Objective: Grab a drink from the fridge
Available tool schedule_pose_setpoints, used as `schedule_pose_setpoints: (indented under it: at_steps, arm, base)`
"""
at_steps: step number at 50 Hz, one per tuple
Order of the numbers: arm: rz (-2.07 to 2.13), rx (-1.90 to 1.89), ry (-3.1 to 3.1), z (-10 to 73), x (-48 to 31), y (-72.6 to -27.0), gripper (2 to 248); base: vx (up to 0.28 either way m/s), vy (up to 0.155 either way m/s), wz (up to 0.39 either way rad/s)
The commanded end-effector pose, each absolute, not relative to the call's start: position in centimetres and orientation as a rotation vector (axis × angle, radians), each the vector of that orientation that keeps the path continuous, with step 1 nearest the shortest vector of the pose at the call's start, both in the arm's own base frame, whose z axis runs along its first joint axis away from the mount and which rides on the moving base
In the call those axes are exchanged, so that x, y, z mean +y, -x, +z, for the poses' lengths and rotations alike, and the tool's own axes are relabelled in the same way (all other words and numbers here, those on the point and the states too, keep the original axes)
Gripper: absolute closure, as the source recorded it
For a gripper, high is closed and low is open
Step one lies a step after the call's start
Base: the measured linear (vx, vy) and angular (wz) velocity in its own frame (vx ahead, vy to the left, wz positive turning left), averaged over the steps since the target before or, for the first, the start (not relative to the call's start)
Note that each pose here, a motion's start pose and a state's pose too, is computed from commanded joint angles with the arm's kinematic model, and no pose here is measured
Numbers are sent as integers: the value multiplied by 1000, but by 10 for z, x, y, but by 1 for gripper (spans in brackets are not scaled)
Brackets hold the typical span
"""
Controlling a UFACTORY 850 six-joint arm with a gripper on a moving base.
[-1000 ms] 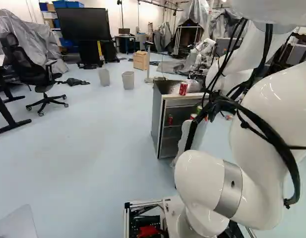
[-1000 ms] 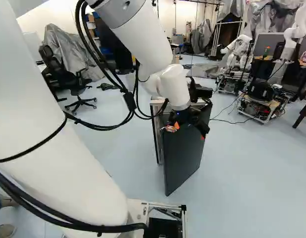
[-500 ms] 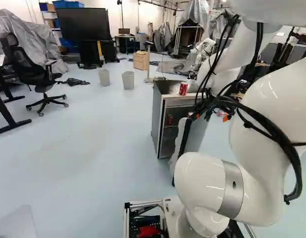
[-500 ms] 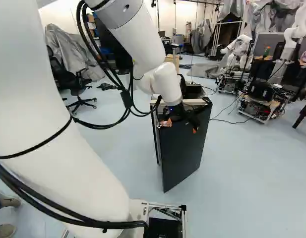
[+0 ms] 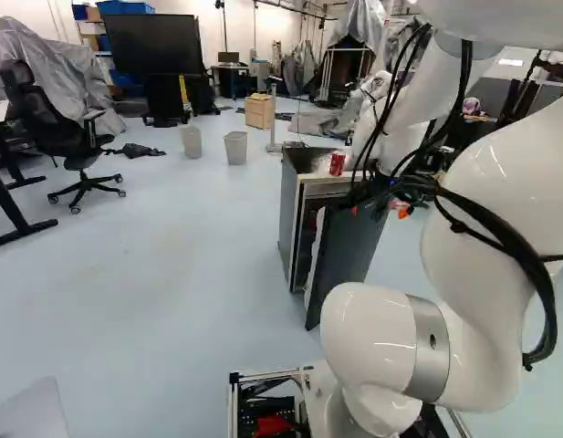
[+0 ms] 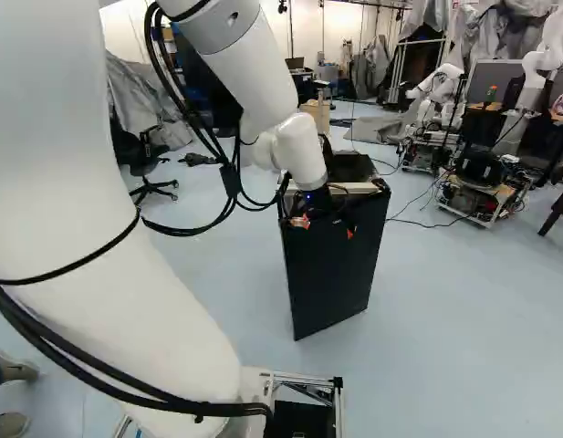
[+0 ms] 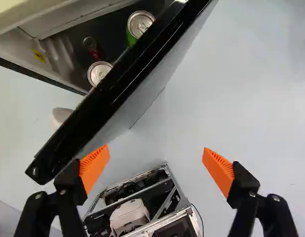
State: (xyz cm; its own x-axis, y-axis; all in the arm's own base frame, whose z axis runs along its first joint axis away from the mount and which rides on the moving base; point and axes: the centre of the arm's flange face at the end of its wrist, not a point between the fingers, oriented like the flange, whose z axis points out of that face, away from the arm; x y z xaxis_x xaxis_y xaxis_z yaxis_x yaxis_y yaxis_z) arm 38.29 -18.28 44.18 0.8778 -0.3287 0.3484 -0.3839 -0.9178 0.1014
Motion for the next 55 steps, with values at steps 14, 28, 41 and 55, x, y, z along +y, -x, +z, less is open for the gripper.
schedule_pose_setpoints:
  at_steps: [14, 28, 41, 55]
  arm:
    - [497, -546, -2884, 434, -185, -389, 3]
    - [527, -517, -2886, 418, -189, -401, 3]
    - [594, -478, -2881, 404, -194, -414, 3]
    - [677, -432, -2873, 390, -198, -429, 3]
  base:
    - [0, 0, 0]
    - [0, 0, 0]
    - [0, 0, 0]
    - [0, 0, 0]
